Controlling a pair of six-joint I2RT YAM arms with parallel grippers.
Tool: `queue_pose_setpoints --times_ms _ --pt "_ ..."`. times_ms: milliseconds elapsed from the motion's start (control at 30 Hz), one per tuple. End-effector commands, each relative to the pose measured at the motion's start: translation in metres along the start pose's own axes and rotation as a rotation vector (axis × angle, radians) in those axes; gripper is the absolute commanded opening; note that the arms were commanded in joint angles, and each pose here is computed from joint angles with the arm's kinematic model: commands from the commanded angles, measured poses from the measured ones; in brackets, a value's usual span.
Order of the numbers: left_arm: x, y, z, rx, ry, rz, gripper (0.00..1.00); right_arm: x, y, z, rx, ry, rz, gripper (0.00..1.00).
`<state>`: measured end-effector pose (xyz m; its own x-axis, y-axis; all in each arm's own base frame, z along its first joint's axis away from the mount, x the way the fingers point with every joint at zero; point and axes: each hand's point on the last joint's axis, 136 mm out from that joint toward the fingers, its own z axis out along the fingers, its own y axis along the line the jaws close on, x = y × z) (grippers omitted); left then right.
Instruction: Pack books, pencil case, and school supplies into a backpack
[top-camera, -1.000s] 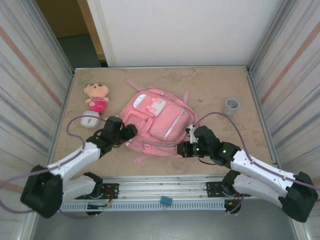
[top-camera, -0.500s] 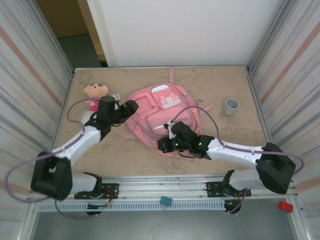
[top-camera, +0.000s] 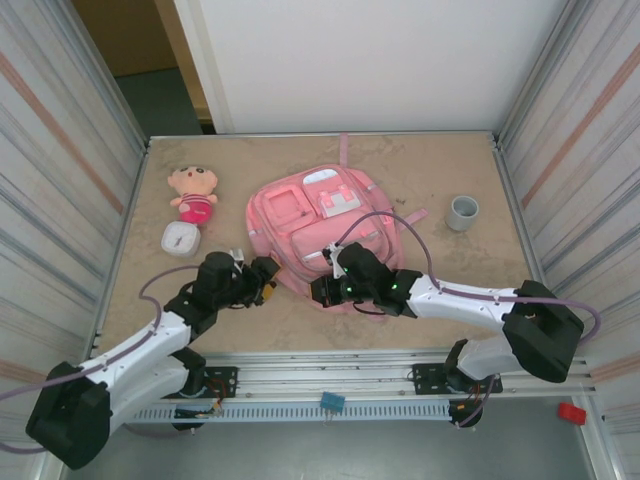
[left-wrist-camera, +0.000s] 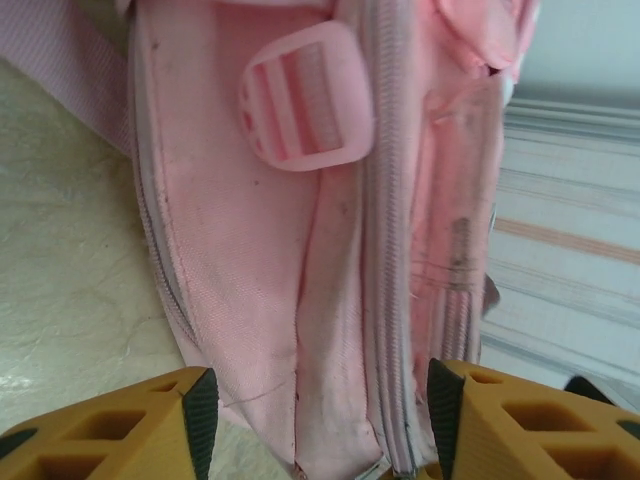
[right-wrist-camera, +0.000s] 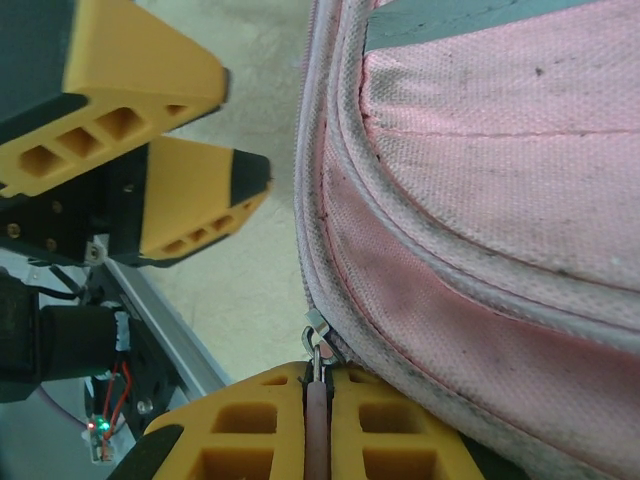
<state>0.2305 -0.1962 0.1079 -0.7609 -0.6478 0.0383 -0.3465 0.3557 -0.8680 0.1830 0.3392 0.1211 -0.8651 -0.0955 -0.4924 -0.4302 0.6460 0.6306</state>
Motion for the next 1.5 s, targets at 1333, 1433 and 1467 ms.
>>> queue_pose_setpoints --times_ms 1333,1433,1467 --pt "0.007 -0.09 -0.048 0.077 -0.042 1.32 0.62 -0.029 0.003 -0.063 -0.102 -0.031 -0.103 0.0" --pt "0.072 -0.079 -0.051 0.227 0.172 1.851 0.59 -0.029 0.004 -0.062 -0.109 -0.026 -0.105 0.0" --pt "0.082 -0.07 -0.048 0.221 0.219 1.978 0.58 -0.029 0.005 -0.062 -0.114 -0.024 -0.106 0.0"
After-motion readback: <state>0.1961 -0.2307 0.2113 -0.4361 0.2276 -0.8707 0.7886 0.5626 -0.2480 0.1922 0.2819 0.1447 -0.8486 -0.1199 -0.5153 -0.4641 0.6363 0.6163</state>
